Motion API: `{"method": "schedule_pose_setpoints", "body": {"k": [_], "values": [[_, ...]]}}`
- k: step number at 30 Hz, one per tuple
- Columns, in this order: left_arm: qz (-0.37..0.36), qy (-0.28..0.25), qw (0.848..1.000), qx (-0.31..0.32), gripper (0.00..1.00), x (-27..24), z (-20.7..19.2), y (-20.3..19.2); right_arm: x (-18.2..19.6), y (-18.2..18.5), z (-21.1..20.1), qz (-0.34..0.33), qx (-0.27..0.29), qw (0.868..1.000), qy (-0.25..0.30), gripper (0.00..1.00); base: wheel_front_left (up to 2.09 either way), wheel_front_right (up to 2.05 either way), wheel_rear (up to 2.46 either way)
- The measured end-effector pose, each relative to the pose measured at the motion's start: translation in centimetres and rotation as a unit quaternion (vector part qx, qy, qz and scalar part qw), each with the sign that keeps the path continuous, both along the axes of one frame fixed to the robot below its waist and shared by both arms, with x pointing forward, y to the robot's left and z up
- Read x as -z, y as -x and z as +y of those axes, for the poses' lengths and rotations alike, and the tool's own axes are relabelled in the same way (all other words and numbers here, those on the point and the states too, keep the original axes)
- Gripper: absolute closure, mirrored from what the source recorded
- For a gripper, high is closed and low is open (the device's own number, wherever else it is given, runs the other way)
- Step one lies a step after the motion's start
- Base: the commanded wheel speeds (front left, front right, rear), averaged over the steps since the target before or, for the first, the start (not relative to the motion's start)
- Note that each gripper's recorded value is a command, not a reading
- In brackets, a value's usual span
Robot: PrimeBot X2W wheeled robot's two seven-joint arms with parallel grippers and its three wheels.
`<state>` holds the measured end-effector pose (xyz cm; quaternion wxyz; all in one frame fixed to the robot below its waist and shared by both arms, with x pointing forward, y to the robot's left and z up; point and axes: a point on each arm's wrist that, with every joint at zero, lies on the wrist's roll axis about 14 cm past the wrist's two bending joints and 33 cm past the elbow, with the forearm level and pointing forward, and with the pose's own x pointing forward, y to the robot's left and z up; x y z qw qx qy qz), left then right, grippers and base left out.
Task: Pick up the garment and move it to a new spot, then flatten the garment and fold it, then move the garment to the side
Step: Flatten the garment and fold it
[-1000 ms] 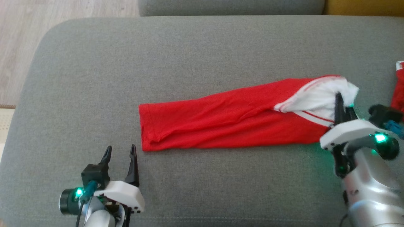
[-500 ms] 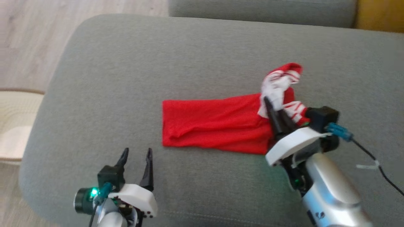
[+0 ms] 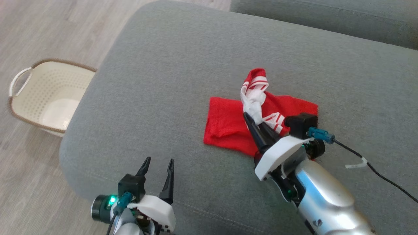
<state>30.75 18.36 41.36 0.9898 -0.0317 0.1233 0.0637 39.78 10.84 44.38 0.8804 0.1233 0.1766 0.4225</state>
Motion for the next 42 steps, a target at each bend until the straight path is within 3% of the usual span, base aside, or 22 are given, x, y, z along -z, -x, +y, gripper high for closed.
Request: {"method": "schedule_pose_setpoints", "body": {"k": [1,3,7,13,20,23,32,42], "values": [[0.001,0.001,1.000,-0.007,0.00,0.0,0.3,0.2,0.0,-0.1,0.3,-0.001,-0.002,1.000,-0.002,0.85,0.00,0.00,0.00],[0.003,0.001,1.000,-0.011,0.00,0.1,0.4,0.3,-0.3,-0.4,0.7,0.002,0.001,1.000,-0.019,0.00,0.00,0.00,0.00],[0.005,-0.001,1.000,-0.007,0.00,0.3,0.2,0.0,-1.0,-1.6,-0.1,-0.009,0.027,0.999,-0.038,0.00,0.00,0.00,0.00],[0.001,0.001,1.000,0.012,0.00,0.1,-0.7,-1.1,-1.0,-5.1,-4.7,-0.031,0.110,0.993,-0.025,0.00,0.00,0.00,0.00],[-0.012,0.001,0.999,0.039,0.00,-0.4,-2.1,-3.3,-2.4,-8.3,-13.2,-0.066,0.241,0.968,-0.023,0.00,0.00,0.00,0.00],[-0.022,0.000,0.998,0.053,0.00,-0.9,-2.9,-4.5,-1.3,-7.6,-18.4,-0.066,0.306,0.950,-0.007,0.00,0.00,0.00,0.00],[-0.044,-0.014,0.997,0.069,0.00,-2.1,-3.7,-6.2,-2.0,-5.5,-26.8,-0.094,0.407,0.908,0.018,0.00,0.00,0.00,0.00],[-0.043,-0.026,0.996,0.080,0.00,-1.9,-4.2,-5.2,-0.2,-0.7,-29.9,-0.074,0.440,0.894,0.046,0.00,0.00,0.00,0.00]]}}
